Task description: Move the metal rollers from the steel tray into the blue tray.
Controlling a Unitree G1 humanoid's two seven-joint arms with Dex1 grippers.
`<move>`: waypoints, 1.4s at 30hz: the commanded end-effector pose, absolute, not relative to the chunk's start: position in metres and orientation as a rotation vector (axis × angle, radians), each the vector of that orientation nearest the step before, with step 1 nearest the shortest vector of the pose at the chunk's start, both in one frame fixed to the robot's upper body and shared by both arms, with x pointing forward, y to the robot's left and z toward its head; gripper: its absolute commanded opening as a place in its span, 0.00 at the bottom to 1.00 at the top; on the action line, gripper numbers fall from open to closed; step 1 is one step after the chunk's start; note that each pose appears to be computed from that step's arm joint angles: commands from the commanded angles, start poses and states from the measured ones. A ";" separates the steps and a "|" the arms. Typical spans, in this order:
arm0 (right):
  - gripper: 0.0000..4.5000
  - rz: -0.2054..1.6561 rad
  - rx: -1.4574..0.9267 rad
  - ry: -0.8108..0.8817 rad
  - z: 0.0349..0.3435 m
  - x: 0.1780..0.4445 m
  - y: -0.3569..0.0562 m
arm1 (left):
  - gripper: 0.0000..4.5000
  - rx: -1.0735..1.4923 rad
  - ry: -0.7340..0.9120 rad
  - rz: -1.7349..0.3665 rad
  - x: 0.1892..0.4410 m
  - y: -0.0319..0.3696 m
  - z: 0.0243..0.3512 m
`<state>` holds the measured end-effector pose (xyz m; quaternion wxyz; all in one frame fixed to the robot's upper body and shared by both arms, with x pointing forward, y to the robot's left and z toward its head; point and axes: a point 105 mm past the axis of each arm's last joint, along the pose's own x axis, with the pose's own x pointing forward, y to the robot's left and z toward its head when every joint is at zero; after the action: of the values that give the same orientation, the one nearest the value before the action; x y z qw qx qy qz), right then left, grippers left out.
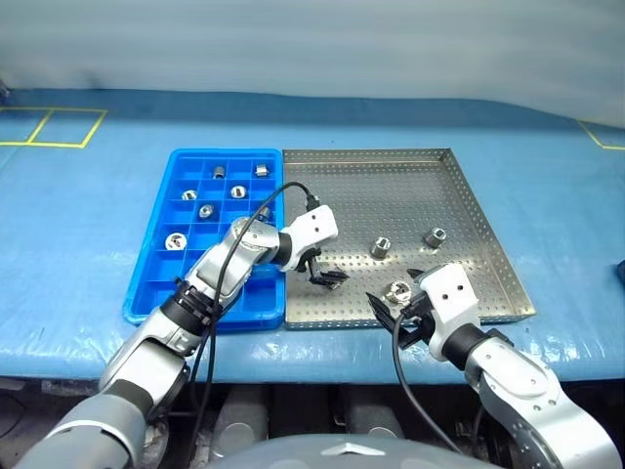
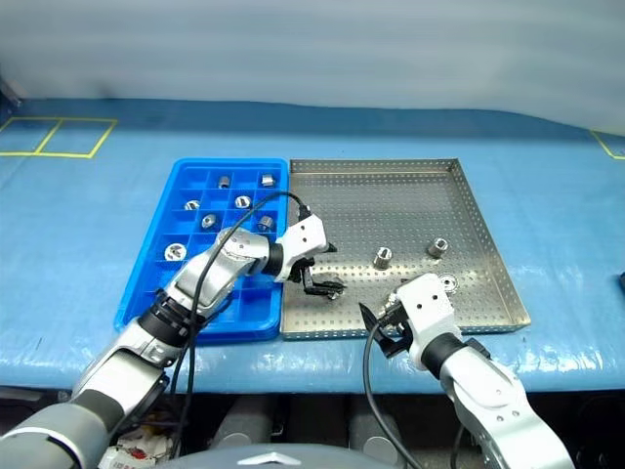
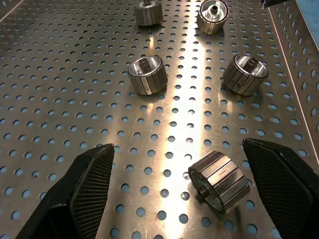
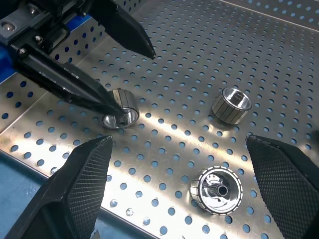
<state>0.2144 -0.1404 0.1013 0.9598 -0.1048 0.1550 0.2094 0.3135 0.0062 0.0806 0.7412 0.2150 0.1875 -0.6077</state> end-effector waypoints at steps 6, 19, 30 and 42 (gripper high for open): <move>1.00 0.415 -0.223 0.249 0.115 0.213 -0.136 | 0.99 0.606 0.466 -1.388 0.306 0.002 0.069; 1.00 0.412 -0.226 0.232 0.117 0.216 -0.135 | 0.36 0.620 0.435 -1.393 0.304 -0.004 0.070; 1.00 0.489 -0.245 0.187 0.127 0.226 -0.123 | 0.30 0.266 0.124 -1.138 0.335 0.002 0.157; 1.00 0.739 -0.278 0.110 0.142 0.247 -0.079 | 0.30 0.163 -0.137 -0.543 0.345 0.094 0.198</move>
<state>0.2488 -0.0858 0.1342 0.9273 -0.1357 0.0734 0.3410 0.3508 0.0899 0.1692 0.9553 0.0669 -0.0062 -0.2879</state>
